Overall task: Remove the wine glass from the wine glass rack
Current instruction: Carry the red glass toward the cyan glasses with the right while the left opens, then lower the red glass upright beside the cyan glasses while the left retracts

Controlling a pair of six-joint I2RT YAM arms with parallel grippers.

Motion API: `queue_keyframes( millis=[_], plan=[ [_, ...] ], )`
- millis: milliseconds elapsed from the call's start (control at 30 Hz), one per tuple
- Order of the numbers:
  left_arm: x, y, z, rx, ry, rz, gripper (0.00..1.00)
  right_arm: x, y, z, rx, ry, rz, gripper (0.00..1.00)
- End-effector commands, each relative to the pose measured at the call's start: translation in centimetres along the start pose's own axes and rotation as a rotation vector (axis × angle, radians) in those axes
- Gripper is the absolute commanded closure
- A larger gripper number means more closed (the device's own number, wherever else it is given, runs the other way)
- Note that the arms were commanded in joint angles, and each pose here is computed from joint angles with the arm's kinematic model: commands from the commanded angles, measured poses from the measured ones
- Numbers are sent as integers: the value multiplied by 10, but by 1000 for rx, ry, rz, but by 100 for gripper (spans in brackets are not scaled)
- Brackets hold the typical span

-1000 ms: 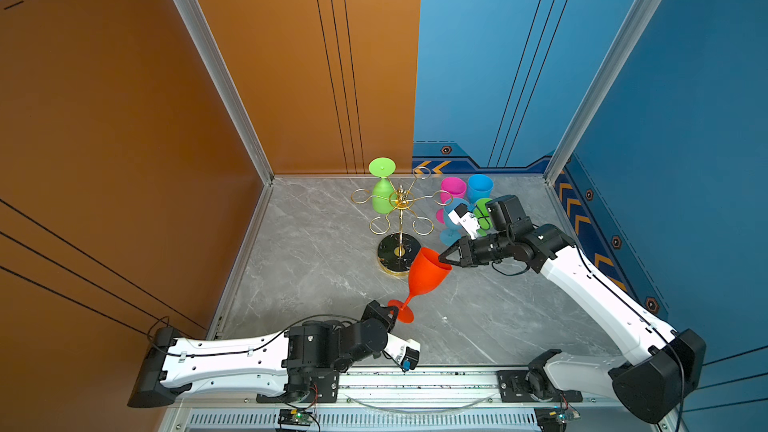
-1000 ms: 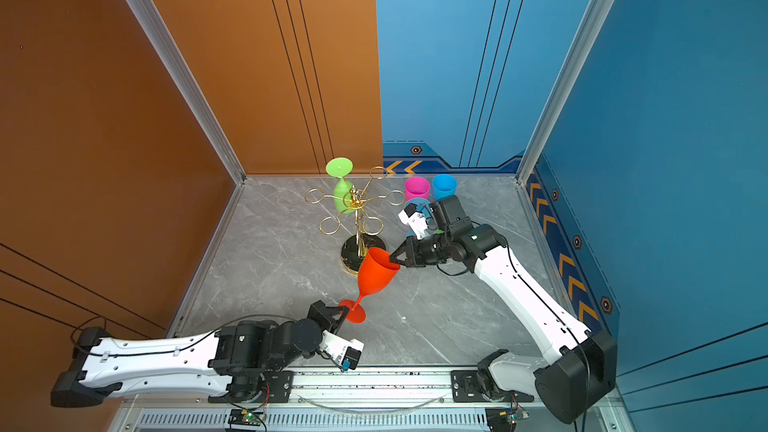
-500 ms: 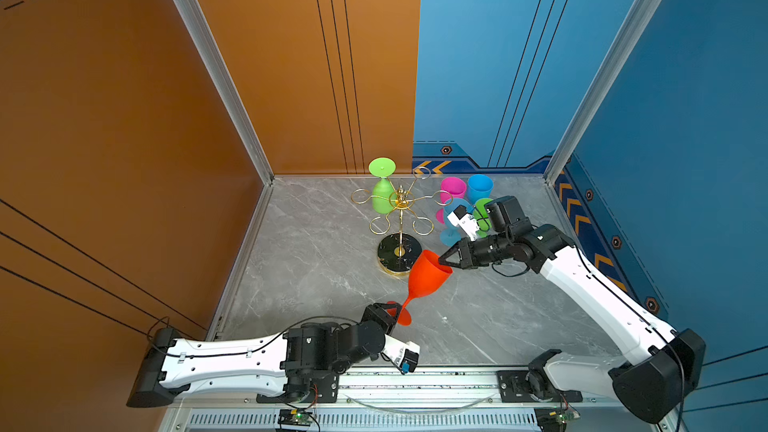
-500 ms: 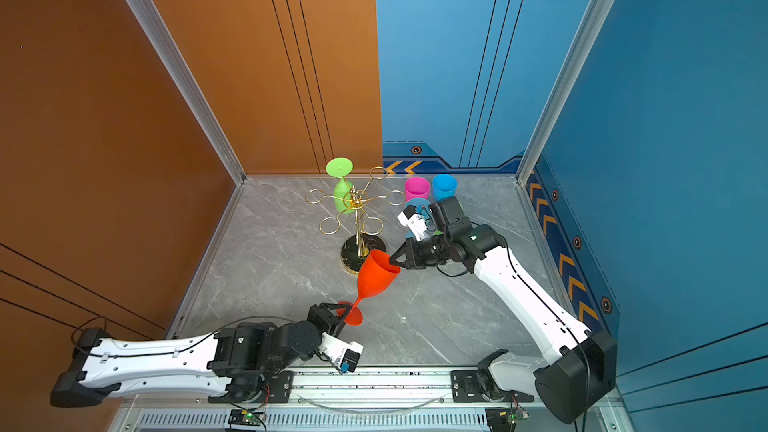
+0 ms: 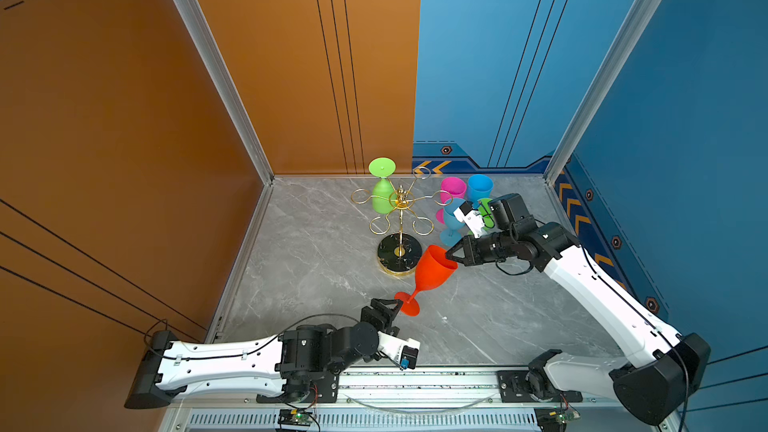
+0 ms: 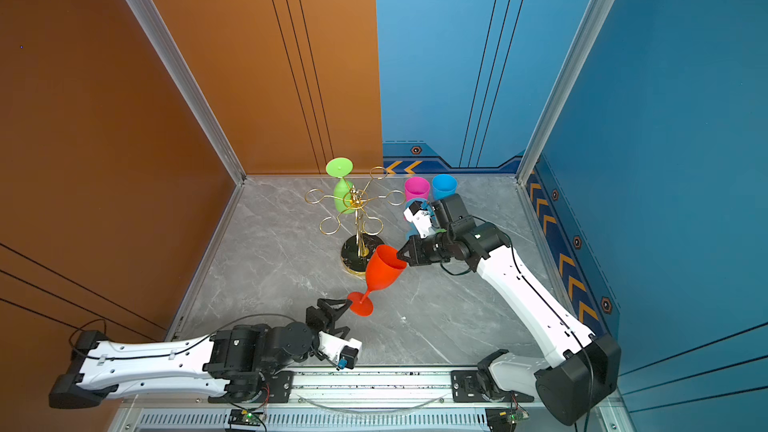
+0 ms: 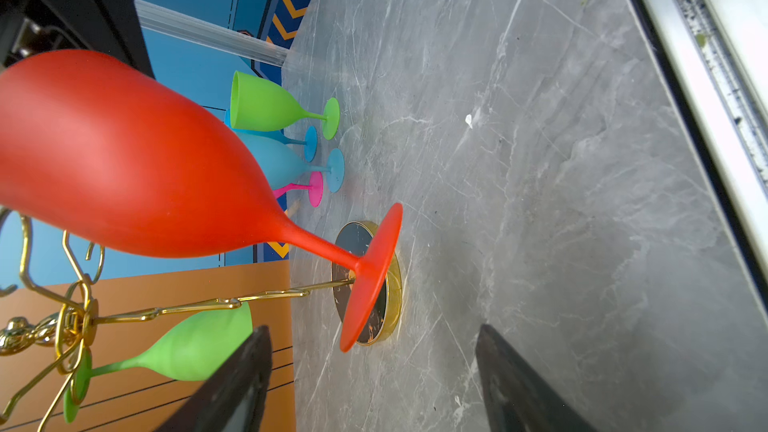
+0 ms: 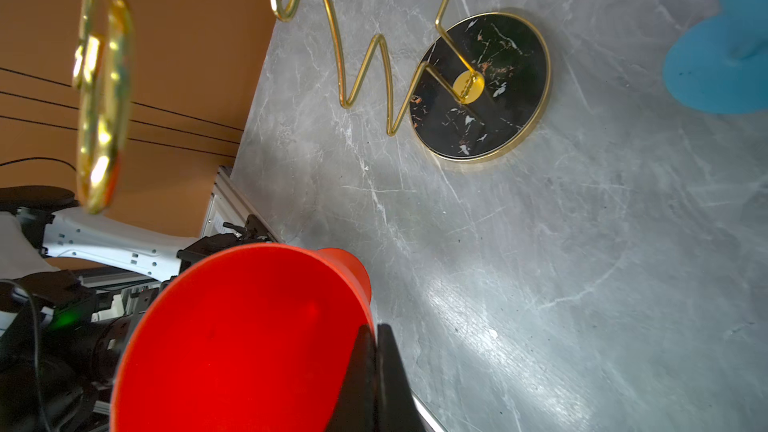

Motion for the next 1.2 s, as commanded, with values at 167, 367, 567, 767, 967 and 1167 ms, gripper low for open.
queue_keyframes(
  millis=[167,367,567,767,967,1167],
  plan=[
    [0,29,4,-257,32,122,11,-25,-21,8,-67,-41,-225,100],
    [0,45,-2,-399,73,152,5,-33,-35,12,-89,-47,-335,100],
    [1,62,-10,-545,105,159,4,-35,-45,14,-102,-43,-402,100],
    [-2,86,-22,-713,162,206,4,-37,-55,18,-120,-42,-469,100],
    [-5,104,-34,-862,172,274,4,-40,-68,23,-138,-33,-553,100],
    [-7,116,-46,-988,158,356,3,-37,-77,29,-139,-31,-601,100]
  ],
)
Point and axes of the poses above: each gripper's point midway between its finger pads, its own x axis out along the fingers, its own y axis along the line the jaws close on, z = x × y, the point moved 2 cm from there along -x, back along the fingers, and after that the axes turned 13 degrees about -x, right-handed, at the moved point
